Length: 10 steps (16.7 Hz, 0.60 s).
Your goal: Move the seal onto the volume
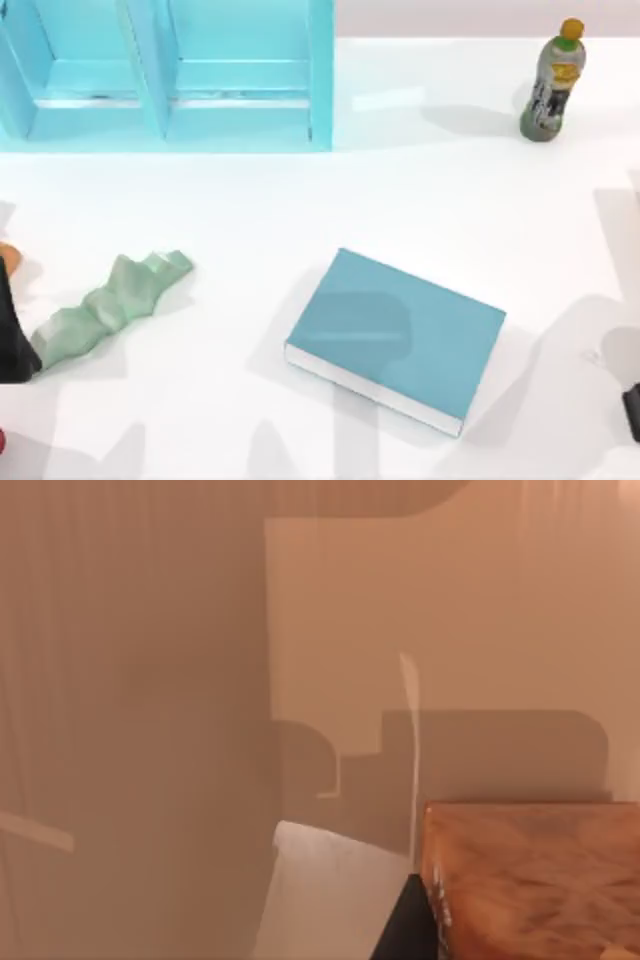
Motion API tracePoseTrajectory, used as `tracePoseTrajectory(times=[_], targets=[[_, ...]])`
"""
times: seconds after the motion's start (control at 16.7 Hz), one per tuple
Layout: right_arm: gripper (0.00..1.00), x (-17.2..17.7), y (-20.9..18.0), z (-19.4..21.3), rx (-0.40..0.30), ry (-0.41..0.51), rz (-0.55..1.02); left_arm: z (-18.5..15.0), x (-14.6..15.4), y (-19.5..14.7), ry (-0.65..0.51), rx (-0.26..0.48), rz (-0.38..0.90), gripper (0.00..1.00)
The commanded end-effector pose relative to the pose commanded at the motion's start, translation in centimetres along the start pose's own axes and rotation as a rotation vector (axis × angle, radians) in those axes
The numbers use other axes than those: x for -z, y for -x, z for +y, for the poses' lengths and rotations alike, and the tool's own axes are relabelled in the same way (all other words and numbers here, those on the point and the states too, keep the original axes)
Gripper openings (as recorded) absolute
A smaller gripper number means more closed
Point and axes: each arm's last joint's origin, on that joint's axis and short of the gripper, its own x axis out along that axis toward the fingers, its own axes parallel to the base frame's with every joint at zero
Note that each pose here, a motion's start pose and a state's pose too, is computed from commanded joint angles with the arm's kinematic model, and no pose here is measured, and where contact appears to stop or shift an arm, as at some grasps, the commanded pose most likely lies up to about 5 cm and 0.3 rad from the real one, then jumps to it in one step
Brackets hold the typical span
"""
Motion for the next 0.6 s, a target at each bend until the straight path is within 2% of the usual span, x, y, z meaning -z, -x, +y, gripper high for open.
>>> tracePoseTrajectory(times=[0.24,0.6], targets=[[0.00,-0.7,3.8,1.5,0.004,-0.036,-0.049,0.0,0.0,0.0,0.000,0.000,0.000,1.00],[0.00,-1.2,11.1,8.9,-0.016,-0.048,-0.049,0.0,0.0,0.0,0.000,0.000,0.000,1.00]])
